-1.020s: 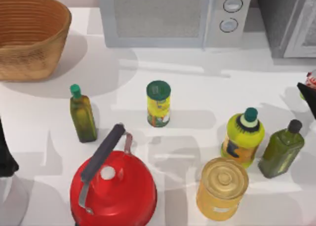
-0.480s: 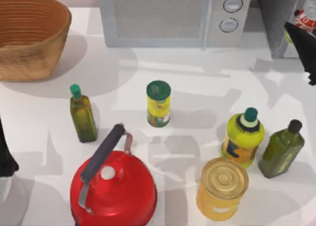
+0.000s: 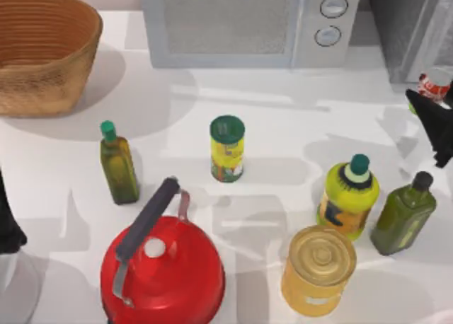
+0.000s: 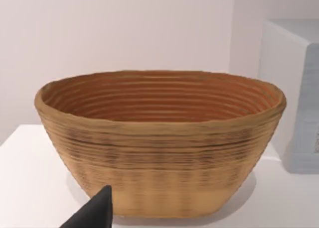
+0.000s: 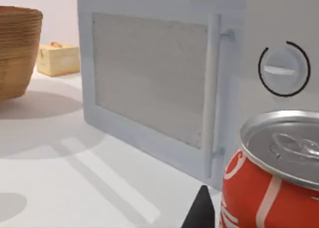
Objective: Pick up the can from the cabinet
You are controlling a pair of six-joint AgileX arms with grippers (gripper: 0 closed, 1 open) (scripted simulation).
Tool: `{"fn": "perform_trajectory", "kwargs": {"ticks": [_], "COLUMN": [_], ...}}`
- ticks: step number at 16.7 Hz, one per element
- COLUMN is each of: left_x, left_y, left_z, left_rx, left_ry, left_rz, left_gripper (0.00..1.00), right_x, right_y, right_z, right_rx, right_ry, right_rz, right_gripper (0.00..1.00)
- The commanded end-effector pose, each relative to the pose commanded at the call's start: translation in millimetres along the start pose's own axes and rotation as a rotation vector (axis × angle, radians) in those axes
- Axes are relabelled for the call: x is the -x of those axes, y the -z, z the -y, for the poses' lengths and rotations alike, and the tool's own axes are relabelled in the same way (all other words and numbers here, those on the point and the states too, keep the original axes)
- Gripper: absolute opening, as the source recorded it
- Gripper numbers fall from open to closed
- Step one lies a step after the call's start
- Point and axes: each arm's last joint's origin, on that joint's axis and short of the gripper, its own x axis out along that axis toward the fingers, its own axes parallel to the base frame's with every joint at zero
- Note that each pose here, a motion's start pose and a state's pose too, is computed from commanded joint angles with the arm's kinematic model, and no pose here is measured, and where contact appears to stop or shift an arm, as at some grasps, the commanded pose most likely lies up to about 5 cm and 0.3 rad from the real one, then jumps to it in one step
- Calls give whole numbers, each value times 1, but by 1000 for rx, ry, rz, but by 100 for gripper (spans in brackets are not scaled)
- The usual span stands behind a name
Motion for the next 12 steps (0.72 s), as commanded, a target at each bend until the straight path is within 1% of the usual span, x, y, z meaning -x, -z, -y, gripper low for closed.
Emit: {"fn": "perform_trajectory", "kwargs": {"ticks": [3, 8, 12], "left_x": [0, 0, 0], "left_y": [0, 0, 0], "left_z": [0, 0, 0], "left_rx": [0, 0, 0], "left_ry": [0, 0, 0], "left_rz": [0, 0, 0], "left_gripper": [100, 100, 100], "right_x": [17, 19, 19], "right_y": [27, 29, 29], "right_z": [1, 1, 1], "right_rx": [-6, -7, -7], "right_ry": [37, 42, 42], "right_rz": [-59, -64, -64], "right_gripper": [0, 0, 30]}}
